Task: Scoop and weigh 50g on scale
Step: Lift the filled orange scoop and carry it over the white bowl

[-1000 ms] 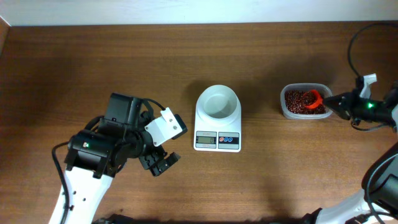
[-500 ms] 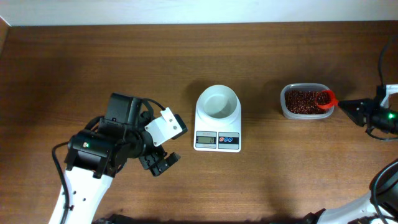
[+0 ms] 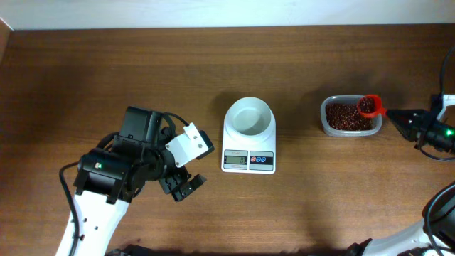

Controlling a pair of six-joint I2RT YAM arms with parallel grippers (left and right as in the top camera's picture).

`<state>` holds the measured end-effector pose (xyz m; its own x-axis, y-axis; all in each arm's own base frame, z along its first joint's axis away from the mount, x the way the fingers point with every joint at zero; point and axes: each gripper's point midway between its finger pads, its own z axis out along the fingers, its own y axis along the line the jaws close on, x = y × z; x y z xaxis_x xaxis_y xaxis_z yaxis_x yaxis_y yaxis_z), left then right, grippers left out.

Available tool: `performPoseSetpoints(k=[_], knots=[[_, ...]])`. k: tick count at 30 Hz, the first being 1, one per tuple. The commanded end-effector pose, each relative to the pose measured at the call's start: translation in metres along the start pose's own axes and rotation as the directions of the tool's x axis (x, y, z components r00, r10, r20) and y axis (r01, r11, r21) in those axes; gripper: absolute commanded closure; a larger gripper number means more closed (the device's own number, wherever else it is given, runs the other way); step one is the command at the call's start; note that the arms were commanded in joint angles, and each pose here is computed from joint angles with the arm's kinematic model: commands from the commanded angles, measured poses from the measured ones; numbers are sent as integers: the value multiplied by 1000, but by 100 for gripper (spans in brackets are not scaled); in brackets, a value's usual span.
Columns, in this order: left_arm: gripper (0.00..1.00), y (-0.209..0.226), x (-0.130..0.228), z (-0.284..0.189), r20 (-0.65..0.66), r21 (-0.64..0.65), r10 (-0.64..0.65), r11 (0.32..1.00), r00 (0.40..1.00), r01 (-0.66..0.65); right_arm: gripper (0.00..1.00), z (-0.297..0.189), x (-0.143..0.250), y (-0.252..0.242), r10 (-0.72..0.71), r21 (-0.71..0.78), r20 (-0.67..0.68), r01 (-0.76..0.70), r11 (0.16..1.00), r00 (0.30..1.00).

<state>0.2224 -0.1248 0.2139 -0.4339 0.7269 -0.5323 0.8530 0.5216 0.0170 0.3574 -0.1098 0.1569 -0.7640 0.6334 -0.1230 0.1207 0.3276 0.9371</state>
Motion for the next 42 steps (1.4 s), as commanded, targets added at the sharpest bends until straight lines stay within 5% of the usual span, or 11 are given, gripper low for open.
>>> performPoseSetpoints(k=[1,17,29,42], knots=[[1,-3,1,0,9,12,-1,1000,1000,1,96,1,0,10,0,-73,5,0,997,1000],[1,-3,1,0,9,12,-1,1000,1000,1,96,71,48,59,-82,-208,-210,37,977,974],[1,-3,1,0,9,12,-1,1000,1000,1,96,148,132,103,-249,-320,-458,104,942,853],[1,-3,1,0,9,12,-1,1000,1000,1,96,164,150,111,-334,-367,-482,159,917,810]])
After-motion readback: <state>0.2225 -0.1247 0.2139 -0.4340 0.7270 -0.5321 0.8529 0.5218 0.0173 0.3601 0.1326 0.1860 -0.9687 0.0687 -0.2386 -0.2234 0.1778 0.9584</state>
